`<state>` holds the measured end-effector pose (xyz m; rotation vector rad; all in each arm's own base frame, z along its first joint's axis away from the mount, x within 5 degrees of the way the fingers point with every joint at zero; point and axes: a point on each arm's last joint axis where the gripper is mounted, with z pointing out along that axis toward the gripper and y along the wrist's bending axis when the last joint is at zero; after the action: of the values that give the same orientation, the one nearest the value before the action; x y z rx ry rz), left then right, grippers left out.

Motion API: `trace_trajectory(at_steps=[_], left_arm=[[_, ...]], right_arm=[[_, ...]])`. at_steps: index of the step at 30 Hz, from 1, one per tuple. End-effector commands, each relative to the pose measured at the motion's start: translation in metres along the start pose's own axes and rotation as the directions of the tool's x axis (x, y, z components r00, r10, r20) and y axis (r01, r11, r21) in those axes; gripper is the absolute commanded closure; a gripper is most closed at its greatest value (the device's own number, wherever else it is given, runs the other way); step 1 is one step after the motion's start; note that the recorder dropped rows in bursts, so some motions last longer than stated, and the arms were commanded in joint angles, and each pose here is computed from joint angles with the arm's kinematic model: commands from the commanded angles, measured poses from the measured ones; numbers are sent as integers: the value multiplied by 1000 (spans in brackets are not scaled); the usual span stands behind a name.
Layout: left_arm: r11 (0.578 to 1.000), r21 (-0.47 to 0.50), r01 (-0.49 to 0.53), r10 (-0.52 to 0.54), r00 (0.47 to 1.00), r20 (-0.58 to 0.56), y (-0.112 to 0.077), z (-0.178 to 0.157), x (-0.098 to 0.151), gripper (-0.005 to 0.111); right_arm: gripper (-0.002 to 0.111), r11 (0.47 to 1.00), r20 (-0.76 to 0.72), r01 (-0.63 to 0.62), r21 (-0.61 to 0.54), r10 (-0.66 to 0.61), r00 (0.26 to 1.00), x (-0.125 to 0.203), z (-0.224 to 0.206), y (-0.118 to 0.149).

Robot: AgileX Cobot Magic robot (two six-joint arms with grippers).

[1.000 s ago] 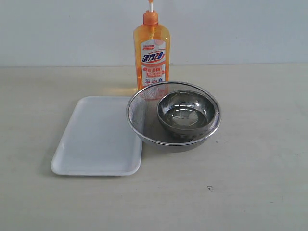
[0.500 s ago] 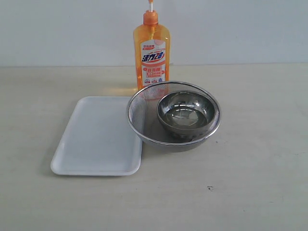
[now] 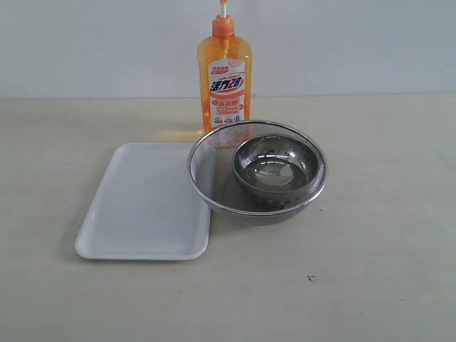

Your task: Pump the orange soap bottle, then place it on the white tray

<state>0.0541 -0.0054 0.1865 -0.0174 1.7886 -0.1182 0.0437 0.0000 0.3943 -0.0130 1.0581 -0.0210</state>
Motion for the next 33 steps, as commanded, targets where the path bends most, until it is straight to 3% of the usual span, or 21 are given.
trace_trajectory(at_steps=[1,10,20,24,33], left_arm=[[1000,-3,-5,5,1000,-2,0,0,1,102],[1000,-3,-5,5,1000,-2,0,0,1,102],[1000,-3,-5,5,1000,-2,0,0,1,102],[1000,-3,-5,5,1000,-2,0,0,1,102],[1000,-3,-5,5,1000,-2,0,0,1,102]], right_arm=[[109,1000,-7,-11,4,11,1000,0,3,0],[109,1000,-300,-1,-5,0,954,46,38,1],[109,998,-574,47,-47,-66,816,118,81,3],[109,998,-632,43,-52,-67,772,137,97,3],[109,997,-663,46,-59,-73,745,155,129,3]])
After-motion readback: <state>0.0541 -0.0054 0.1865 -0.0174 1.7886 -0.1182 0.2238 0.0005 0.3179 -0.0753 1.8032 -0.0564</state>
